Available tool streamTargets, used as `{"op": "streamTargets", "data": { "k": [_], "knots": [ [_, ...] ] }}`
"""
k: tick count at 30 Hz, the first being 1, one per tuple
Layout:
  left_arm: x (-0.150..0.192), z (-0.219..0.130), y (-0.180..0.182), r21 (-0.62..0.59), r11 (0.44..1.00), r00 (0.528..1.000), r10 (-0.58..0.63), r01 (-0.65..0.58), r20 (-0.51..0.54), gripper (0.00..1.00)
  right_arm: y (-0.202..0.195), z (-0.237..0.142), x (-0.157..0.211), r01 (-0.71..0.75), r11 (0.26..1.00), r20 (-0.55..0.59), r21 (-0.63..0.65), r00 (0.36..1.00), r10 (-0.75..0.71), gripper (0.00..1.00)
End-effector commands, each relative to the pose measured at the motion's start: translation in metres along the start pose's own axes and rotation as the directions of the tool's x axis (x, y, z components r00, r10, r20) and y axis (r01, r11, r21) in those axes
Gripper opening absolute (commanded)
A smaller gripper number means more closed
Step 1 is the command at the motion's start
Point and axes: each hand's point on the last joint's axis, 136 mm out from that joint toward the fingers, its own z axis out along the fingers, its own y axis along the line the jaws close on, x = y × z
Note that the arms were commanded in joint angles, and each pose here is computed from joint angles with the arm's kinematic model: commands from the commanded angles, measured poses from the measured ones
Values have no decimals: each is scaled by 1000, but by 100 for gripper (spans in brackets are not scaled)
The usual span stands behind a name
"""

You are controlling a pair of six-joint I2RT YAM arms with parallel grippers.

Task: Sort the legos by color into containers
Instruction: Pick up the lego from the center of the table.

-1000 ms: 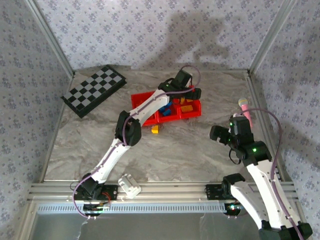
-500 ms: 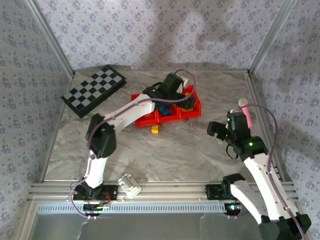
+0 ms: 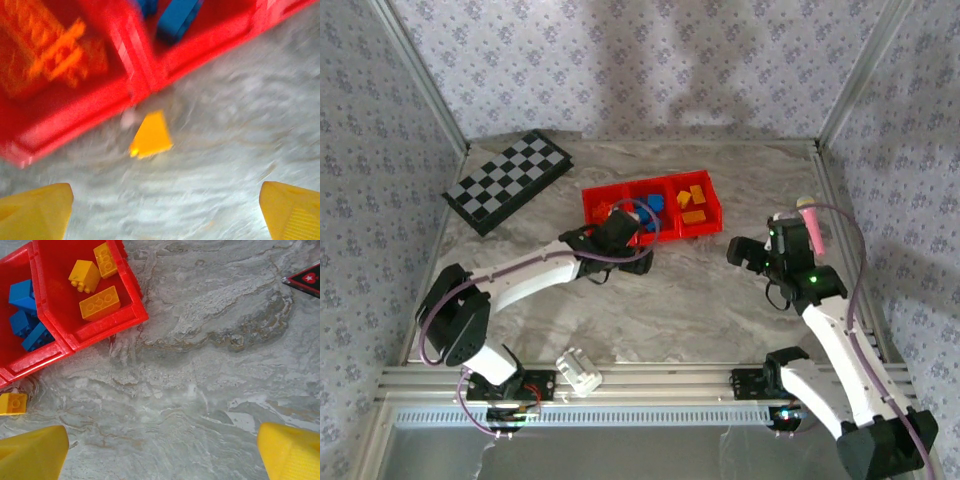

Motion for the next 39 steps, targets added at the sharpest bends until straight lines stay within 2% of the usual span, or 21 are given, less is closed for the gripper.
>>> {"op": "streamTargets", "data": {
  "k": [1, 10, 15, 21, 31, 39],
  "knots": [
    [8, -5, 11, -35, 996, 997, -78, 79, 22, 94, 8, 4, 0, -19, 999, -1, -36, 1000, 19, 99],
    [31, 12, 8, -19, 997, 996, -76, 75, -42, 92, 11, 6, 5, -18, 999, -11, -45, 1000, 18, 99],
    [23, 18, 0, 0, 998, 997, -65, 65, -36, 92, 10, 7, 8, -22, 999, -15, -44, 1000, 22, 99],
    [16, 32, -6, -23, 999, 995, -47, 45, -88, 89, 10, 5, 5, -18, 999, -3, -43, 1000, 17, 99],
    [5, 51, 4, -45, 990, 985, -137, 133, -105, 84, 10, 3, 5, -17, 999, -8, -41, 1000, 17, 99],
    [-1, 77, 3, -43, 991, 984, -134, 130, -115, 77, 7, 4, 8, -24, 999, -27, -28, 999, 23, 99]
  ]
}}
